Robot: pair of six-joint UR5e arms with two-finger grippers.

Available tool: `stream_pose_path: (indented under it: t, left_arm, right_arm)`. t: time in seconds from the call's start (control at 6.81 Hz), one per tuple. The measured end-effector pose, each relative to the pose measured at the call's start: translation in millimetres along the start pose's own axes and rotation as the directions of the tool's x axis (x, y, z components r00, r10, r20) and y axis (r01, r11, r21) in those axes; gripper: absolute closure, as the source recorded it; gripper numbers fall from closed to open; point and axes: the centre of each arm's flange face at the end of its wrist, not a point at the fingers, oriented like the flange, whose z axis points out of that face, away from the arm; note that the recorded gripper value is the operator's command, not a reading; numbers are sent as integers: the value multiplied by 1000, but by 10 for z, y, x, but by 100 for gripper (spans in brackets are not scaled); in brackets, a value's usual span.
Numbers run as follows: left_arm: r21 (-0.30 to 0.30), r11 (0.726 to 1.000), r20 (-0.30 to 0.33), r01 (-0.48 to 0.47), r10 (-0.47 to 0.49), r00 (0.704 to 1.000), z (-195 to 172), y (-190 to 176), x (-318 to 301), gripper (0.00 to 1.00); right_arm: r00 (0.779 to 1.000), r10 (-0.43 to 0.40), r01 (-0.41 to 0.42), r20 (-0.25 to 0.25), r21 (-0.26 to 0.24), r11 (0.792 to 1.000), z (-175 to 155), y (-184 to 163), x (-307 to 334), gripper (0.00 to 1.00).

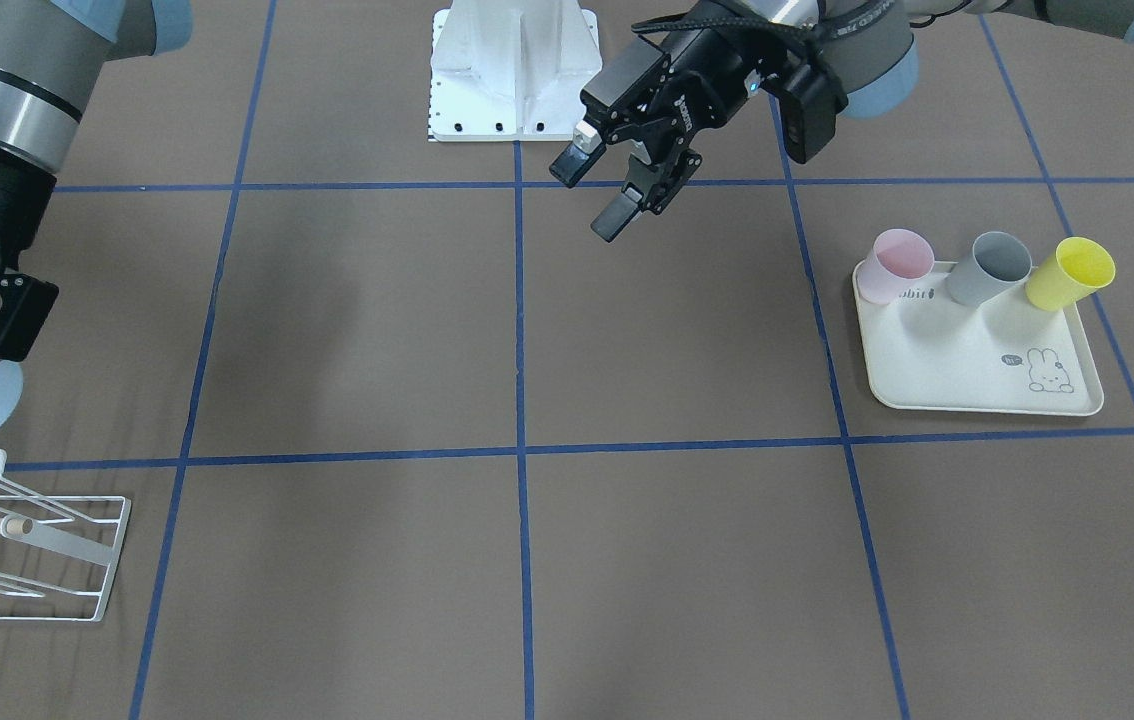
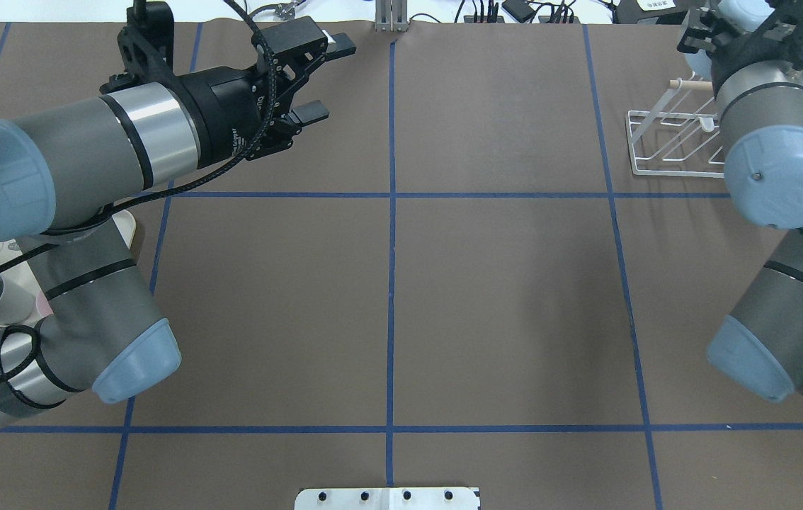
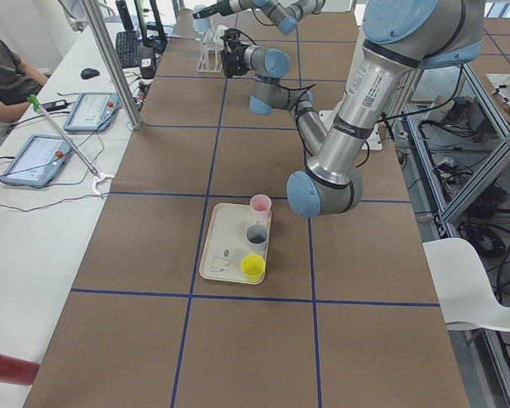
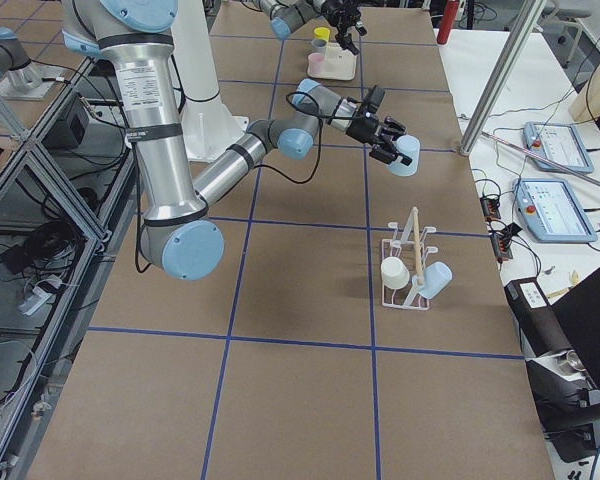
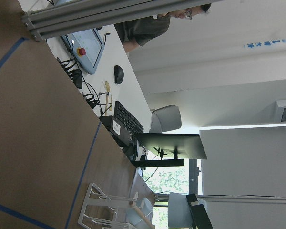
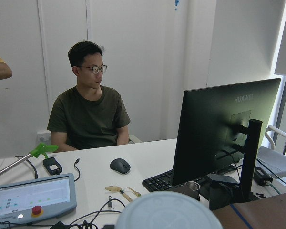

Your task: Transfer IKEA cup to right arm and place on rack

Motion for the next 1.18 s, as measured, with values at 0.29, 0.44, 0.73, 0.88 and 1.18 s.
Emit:
stream_pose_path:
  t: [0.29, 0.44, 0.73, 0.88, 1.18]
  left_arm:
    - [2, 1000, 26, -16, 16, 1000, -25, -42, -106, 0]
    - [3, 1000, 35, -18, 18, 999, -36, -57, -153, 0]
    - [3, 1000, 42, -18, 18, 999, -39, -64, -192, 0]
    - [3, 1000, 43, -18, 18, 999, -39, -61, -200, 0]
    - [3, 1000, 44, -18, 18, 999, -39, -58, -206, 0]
  right_arm:
    - [996, -60, 58, 64, 28, 998, 58, 295, 596, 100]
    - [992, -80, 76, 95, 44, 996, 190, 511, 824, 100]
    - [989, -91, 85, 119, 55, 995, 474, 898, 1112, 100]
    - [988, -103, 97, 119, 54, 994, 569, 1026, 1203, 100]
    - [981, -139, 134, 133, 49, 990, 643, 1131, 1238, 100]
